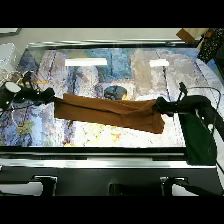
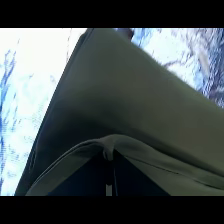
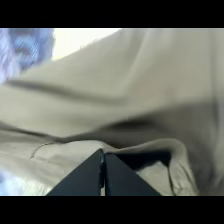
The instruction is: Fold the clothes and pants, and hang the long-sleeved shirts on hangers.
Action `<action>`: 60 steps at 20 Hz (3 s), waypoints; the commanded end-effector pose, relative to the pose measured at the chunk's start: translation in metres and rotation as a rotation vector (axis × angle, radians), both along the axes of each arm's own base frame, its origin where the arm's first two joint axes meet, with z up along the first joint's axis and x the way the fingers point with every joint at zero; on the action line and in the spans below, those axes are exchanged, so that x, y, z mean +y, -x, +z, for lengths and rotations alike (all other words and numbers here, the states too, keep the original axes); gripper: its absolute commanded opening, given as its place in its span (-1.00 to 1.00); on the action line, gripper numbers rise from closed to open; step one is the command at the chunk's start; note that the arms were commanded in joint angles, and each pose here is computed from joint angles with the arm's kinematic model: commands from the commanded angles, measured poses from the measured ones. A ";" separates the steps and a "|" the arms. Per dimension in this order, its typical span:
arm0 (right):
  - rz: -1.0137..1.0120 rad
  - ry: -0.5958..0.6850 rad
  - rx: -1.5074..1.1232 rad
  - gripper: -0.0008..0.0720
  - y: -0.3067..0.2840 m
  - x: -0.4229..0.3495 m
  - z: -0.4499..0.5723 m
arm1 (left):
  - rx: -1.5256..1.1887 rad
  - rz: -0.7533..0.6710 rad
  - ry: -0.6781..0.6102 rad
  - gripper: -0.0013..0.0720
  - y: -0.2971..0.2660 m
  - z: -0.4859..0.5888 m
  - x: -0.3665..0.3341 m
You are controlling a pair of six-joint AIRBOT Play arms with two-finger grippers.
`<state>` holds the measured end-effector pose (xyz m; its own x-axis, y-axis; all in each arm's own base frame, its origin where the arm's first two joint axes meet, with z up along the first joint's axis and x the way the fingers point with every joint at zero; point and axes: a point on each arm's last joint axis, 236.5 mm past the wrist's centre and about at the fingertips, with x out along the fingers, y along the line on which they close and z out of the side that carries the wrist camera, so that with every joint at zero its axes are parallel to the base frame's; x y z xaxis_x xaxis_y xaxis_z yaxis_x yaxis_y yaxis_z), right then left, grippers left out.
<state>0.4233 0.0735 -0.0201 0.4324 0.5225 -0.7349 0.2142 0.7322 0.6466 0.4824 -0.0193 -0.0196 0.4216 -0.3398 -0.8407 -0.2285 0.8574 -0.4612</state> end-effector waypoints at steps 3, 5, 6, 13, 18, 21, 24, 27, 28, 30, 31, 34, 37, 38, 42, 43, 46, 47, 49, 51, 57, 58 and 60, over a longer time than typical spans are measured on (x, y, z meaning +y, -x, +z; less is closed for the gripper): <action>-0.055 0.109 0.011 -0.90 -0.034 -0.025 -0.011 | 0.009 -0.047 -0.050 -0.94 -0.041 -0.030 -0.001; -0.072 0.137 0.027 -0.90 -0.034 -0.032 -0.018 | 0.013 -0.049 -0.052 -0.94 -0.045 -0.038 -0.004; -0.084 0.145 0.029 -0.90 -0.036 -0.035 -0.021 | 0.007 -0.048 -0.055 -0.94 -0.048 -0.041 -0.005; -0.103 0.073 0.125 -0.53 -0.031 -0.024 -0.051 | 0.055 -0.111 -0.065 -0.56 -0.042 -0.070 -0.033; 0.025 0.045 0.115 0.69 -0.013 -0.038 0.003 | 0.052 -0.171 -0.143 0.71 -0.038 -0.023 -0.017; -0.013 0.011 0.148 0.76 0.001 -0.082 0.006 | 0.045 -0.199 -0.304 0.84 -0.028 0.021 0.014; 0.078 -0.095 0.214 0.90 0.019 -0.079 -0.015 | 0.035 -0.158 -0.386 1.00 -0.014 0.058 0.034; 0.131 -0.148 0.238 0.93 0.021 -0.070 -0.037 | 0.033 -0.136 -0.403 1.00 -0.001 0.081 0.038; 0.130 -0.149 0.230 0.93 0.018 -0.070 -0.043 | 0.032 -0.136 -0.403 1.00 0.002 0.085 0.038; 0.122 -0.147 0.225 0.93 0.013 -0.072 -0.054 | 0.041 -0.139 -0.402 1.00 0.007 0.089 0.038; 0.125 -0.151 0.215 0.93 0.011 -0.072 -0.056 | 0.052 -0.142 -0.400 1.00 0.010 0.089 0.037; 0.121 -0.140 0.196 0.93 0.006 -0.074 -0.063 | 0.064 -0.135 -0.395 1.00 0.012 0.088 0.037; 0.101 -0.108 0.162 0.93 -0.003 -0.081 -0.066 | 0.065 -0.135 -0.394 1.00 0.012 0.087 0.037; 0.096 -0.102 0.157 0.93 -0.005 -0.082 -0.066 | 0.065 -0.135 -0.394 1.00 0.012 0.087 0.037; 0.114 -0.107 0.167 0.92 -0.003 -0.075 -0.069 | 0.070 -0.136 -0.394 1.00 0.012 0.085 0.037; 0.134 -0.122 0.186 0.92 0.000 -0.066 -0.072 | 0.073 -0.133 -0.392 1.00 0.012 0.084 0.037; 0.209 -0.133 0.221 0.92 0.007 -0.036 -0.078 | 0.079 -0.131 -0.390 1.00 0.012 0.081 0.037; 0.231 -0.119 0.220 0.91 0.007 -0.026 -0.080 | 0.080 -0.132 -0.390 1.00 0.012 0.081 0.037; 0.228 -0.047 0.236 0.86 0.004 -0.020 -0.092 | 0.080 -0.131 -0.390 1.00 0.012 0.081 0.037; 0.185 0.008 0.256 0.40 0.000 -0.025 -0.101 | 0.081 -0.132 -0.390 1.00 0.012 0.080 0.037; 0.147 0.018 0.186 -0.89 -0.013 -0.028 -0.048 | 0.098 -0.098 -0.269 -0.93 0.005 0.061 0.012; 0.151 0.010 0.180 -0.89 -0.012 -0.026 -0.032 | 0.092 -0.091 -0.193 -0.93 0.000 0.052 -0.007; 0.194 -0.008 0.173 -0.89 -0.005 -0.020 0.003 | 0.083 -0.093 -0.032 -0.93 -0.006 0.032 -0.058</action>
